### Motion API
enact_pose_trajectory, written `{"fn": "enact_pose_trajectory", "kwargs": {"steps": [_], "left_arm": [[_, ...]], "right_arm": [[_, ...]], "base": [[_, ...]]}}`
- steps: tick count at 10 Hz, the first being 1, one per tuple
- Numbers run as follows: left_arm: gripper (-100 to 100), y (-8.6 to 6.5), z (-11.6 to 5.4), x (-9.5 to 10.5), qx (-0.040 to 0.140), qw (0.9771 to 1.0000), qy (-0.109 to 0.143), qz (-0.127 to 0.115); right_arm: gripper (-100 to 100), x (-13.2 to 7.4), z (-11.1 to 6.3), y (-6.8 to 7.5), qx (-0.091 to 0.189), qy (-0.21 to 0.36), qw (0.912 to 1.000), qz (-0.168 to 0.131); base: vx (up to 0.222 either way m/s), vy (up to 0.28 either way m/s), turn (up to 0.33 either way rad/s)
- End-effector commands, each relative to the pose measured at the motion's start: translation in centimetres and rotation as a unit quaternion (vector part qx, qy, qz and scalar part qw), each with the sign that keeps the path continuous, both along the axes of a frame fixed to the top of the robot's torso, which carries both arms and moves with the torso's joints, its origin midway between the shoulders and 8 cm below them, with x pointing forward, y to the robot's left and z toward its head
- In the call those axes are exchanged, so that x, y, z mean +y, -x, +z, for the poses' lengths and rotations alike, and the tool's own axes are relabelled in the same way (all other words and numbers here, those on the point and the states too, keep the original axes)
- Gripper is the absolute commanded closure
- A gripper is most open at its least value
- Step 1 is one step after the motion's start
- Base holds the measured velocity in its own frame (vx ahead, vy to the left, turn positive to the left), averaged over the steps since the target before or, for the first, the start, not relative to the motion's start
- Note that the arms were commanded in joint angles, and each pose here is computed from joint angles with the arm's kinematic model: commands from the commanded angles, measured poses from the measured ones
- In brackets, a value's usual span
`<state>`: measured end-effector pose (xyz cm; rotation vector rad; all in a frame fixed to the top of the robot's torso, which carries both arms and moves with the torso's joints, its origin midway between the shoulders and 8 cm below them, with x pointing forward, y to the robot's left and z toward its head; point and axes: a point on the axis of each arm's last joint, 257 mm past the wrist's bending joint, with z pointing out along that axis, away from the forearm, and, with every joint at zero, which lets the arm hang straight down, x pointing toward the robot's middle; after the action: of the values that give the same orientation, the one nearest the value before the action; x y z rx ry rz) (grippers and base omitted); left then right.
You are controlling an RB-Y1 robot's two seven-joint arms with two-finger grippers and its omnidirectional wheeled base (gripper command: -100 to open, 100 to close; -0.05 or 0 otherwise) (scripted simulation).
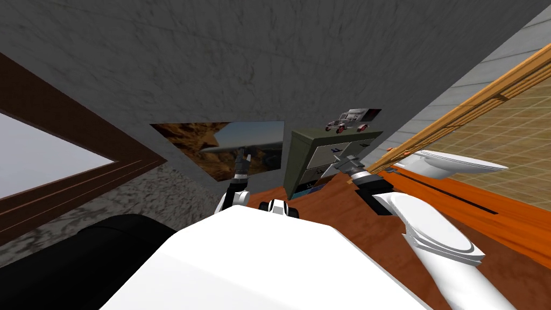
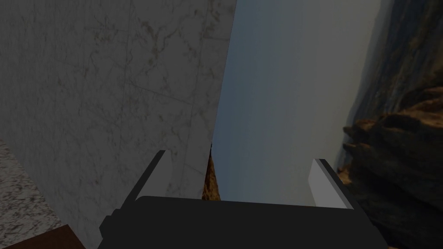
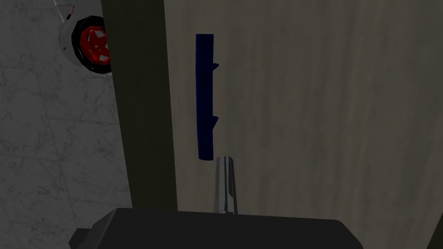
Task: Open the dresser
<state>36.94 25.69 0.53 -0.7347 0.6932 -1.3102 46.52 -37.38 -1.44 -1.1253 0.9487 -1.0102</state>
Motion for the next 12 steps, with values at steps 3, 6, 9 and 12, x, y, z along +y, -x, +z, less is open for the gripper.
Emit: {"fn": "enact_pose_trajectory", "kwargs": {"steps": [3, 6, 9, 12], "left_arm": [[0, 0.0, 0.0, 0.0, 0.0, 1.0, 0.0, 0.0], [0, 0.0, 0.0, 0.0, 0.0, 1.0, 0.0, 0.0], [0, 0.0, 0.0, 0.0, 0.0, 1.0, 0.0, 0.0], [0, 0.0, 0.0, 0.0, 0.0, 1.0, 0.0, 0.0]], "right_arm": [[-100, 0.9, 0.7, 0.5, -0.012, 0.006, 0.9999, 0.007], [-100, 0.9, 0.9, 0.5, -0.016, 0.009, 0.9998, 0.004], [100, 0.6, 1.5, 0.5, -0.017, 0.01, 0.9998, 0.004], [100, 1.1, 1.9, 0.8, -0.017, 0.01, 0.9997, 0.013]], "base": [[-0.051, -0.043, -0.009], [0.134, 0.013, 0.032], [0.049, 0.027, -0.006], [-0.142, -0.067, -0.06]]}}
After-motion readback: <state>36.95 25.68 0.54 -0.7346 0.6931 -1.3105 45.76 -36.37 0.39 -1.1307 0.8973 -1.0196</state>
